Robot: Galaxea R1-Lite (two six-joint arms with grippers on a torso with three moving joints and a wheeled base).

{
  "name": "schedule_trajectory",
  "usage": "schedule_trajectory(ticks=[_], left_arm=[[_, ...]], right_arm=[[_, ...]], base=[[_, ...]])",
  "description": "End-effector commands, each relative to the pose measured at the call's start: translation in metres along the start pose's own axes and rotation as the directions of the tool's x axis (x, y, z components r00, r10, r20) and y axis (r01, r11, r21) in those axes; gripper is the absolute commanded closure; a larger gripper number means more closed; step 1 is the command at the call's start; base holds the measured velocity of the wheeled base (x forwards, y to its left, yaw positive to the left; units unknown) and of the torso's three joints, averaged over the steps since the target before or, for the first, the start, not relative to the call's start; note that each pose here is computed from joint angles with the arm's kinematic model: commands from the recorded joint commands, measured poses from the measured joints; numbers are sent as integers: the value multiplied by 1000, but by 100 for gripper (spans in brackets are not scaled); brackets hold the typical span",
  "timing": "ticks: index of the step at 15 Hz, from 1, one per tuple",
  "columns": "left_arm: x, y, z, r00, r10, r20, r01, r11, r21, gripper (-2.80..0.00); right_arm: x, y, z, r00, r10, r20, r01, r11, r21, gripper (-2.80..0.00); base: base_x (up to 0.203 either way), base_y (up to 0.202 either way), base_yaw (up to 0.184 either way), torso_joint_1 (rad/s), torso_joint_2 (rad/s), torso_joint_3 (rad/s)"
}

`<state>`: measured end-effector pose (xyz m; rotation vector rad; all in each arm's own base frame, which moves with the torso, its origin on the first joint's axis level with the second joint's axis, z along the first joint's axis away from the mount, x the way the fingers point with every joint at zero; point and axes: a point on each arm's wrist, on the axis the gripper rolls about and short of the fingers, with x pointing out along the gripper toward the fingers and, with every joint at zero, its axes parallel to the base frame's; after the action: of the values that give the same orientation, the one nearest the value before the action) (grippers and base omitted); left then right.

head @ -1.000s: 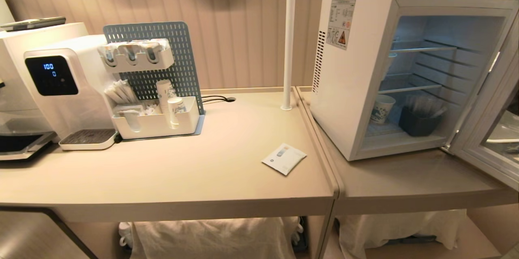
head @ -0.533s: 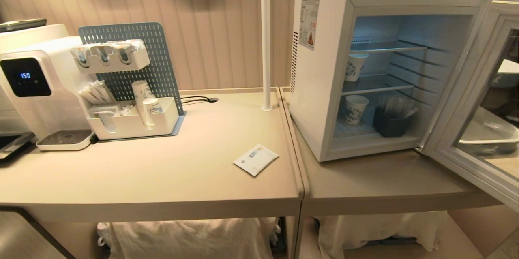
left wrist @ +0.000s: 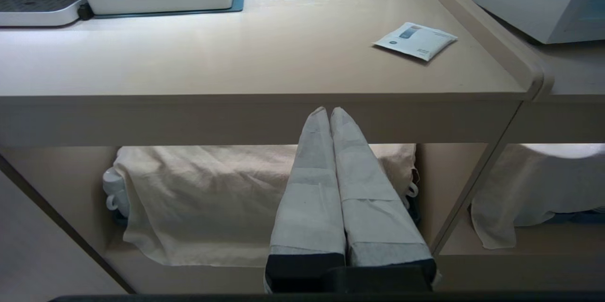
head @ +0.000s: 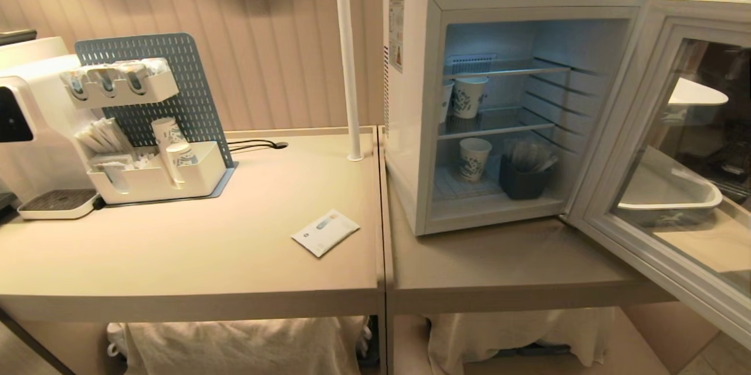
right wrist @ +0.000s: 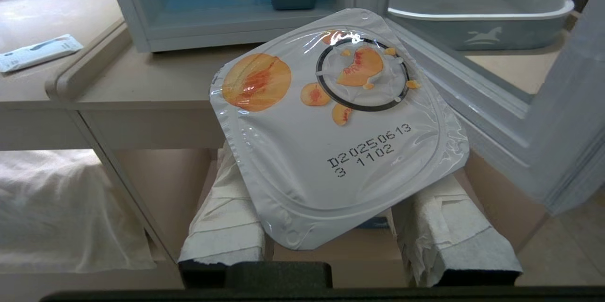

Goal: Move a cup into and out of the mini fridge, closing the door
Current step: Put the yoghurt in the freezer

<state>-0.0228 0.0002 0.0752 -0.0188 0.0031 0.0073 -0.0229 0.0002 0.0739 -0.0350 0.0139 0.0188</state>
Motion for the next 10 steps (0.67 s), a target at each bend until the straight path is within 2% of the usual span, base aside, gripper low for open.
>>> schedule_trajectory(ticks=[1, 5, 10], left_arm=[[0, 0, 0, 1000, 0, -3, 0, 1000, 0, 0], [0, 0, 0, 1000, 1, -3, -1, 1000, 0, 0], [0, 0, 0, 1000, 0, -3, 0, 1000, -1, 0]], right_arm=[[0, 0, 0, 1000, 0, -3, 0, 1000, 0, 0], [0, 0, 0, 1000, 0, -3, 0, 1000, 6, 0], [0, 0, 0, 1000, 0, -4, 0, 1000, 6, 0]], base=[[0, -63, -2, 4, 3, -1], [0, 0, 0, 0, 0, 0], [156, 0, 2, 5, -1, 0]])
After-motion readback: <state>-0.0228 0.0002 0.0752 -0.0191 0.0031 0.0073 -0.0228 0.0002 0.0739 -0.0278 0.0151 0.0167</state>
